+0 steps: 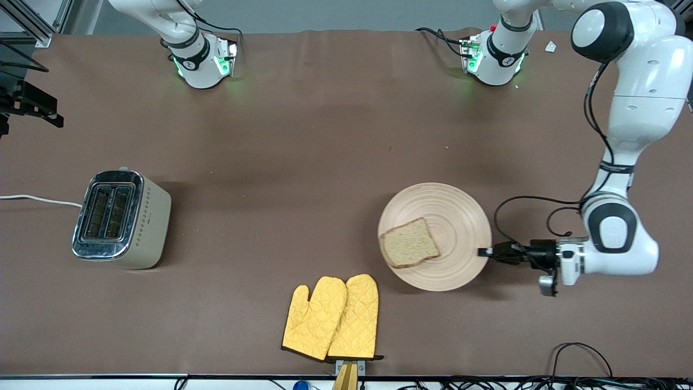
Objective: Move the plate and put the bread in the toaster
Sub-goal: 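Slide the plate with the left gripper toward the table's middle, then release the plate with the left gripper while the right gripper reaches the bread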
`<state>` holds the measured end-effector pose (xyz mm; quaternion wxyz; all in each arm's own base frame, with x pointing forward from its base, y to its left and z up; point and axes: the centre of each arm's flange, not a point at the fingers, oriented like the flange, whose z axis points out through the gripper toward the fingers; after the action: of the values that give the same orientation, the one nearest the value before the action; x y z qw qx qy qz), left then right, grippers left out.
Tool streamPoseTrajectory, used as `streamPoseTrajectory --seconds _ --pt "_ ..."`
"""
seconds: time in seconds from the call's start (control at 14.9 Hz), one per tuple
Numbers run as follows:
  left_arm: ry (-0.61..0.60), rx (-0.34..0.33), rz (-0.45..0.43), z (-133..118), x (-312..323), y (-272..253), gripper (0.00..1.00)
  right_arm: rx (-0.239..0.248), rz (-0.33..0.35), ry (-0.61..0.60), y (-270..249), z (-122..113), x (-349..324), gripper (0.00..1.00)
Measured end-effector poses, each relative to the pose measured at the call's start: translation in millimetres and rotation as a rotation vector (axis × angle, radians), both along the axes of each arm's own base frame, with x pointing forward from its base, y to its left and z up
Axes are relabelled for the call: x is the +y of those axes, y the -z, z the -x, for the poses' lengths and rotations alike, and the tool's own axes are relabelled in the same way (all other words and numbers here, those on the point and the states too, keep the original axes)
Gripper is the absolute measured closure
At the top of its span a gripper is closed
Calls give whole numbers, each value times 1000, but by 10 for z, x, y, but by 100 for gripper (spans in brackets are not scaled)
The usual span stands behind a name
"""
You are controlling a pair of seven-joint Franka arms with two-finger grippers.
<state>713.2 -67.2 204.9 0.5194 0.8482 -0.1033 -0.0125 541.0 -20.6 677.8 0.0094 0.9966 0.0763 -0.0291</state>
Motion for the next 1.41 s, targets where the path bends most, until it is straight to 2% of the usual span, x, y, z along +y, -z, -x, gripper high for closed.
streamPoseTrajectory --seconds 0.27,0.54,0.81,1.08,1.21,1.41 --pt "0 -4 -4 130 -1066 139 91 8 0 -11 7 7 62 0" --pt "-32 17 -6 368 -1776 333 91 8 0 -14 6 7 79 0" --pt "-52 27 -29 575 -2175 476 91 8 -3 -11 6 7 61 0" --pt "-42 53 -44 751 -2336 617 88 9 -65 -23 24 2 151 0" --pt "-45 64 -43 781 -2328 653 74 4 -86 -32 108 -39 210 0" --pt "-72 73 -40 721 -2223 627 44 -3 -103 -63 493 -182 437 0"
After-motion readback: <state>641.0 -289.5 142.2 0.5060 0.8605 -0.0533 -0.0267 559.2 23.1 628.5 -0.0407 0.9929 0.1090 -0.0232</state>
